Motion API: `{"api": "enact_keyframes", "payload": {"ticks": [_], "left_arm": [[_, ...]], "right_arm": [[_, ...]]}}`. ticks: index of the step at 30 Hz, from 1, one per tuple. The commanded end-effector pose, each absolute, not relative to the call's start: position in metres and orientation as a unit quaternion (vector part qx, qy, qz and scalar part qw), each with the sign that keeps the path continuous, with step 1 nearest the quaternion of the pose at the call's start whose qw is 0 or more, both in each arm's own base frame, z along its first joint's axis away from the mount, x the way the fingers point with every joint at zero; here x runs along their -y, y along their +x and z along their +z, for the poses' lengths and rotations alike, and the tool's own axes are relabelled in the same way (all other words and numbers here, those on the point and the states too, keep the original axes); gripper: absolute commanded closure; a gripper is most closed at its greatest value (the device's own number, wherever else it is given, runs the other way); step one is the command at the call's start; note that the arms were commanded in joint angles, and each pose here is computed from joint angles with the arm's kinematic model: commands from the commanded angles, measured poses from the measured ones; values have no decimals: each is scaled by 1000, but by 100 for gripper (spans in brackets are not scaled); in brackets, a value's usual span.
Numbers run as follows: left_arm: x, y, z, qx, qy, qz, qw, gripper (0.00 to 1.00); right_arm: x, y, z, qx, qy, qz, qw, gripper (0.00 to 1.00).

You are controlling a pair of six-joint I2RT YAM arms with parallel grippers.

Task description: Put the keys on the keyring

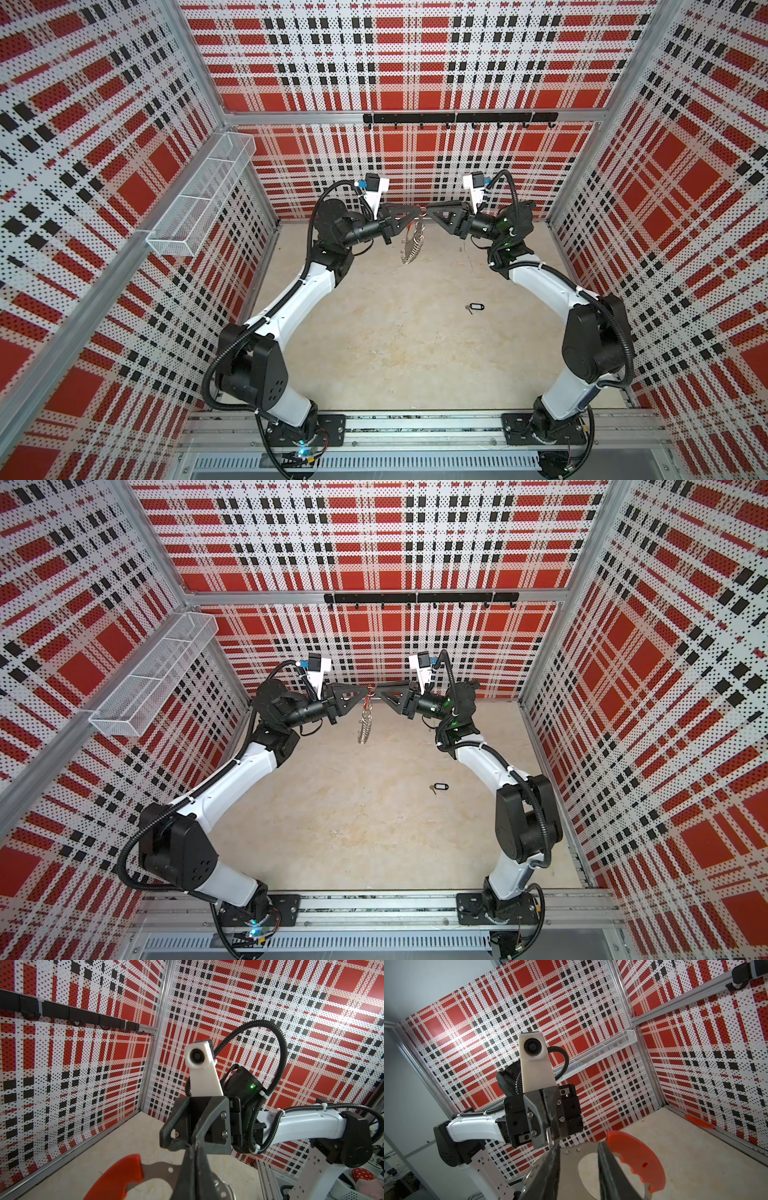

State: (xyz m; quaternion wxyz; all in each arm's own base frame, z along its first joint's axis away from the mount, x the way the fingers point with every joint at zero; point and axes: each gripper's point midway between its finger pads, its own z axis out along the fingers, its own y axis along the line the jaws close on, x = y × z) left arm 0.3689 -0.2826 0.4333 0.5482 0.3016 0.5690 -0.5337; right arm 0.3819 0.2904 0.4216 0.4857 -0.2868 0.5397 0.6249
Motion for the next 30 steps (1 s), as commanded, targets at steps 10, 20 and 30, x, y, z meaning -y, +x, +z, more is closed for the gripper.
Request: {"api": "enact_keyframes", "payload": {"ticks": [10,20,30], "left_arm": [[281,369,445,-557,309,-532,558,100],[283,365,449,-553,313,-536,556,100],[284,365,447,-554,314,-538,553,100]], "right_arm": [[-282,366,438,-512,-310,630,494,59],[-295,366,435,-511,-318,639,479,63],[-305,366,435,-508,-323,644,472,72]]}}
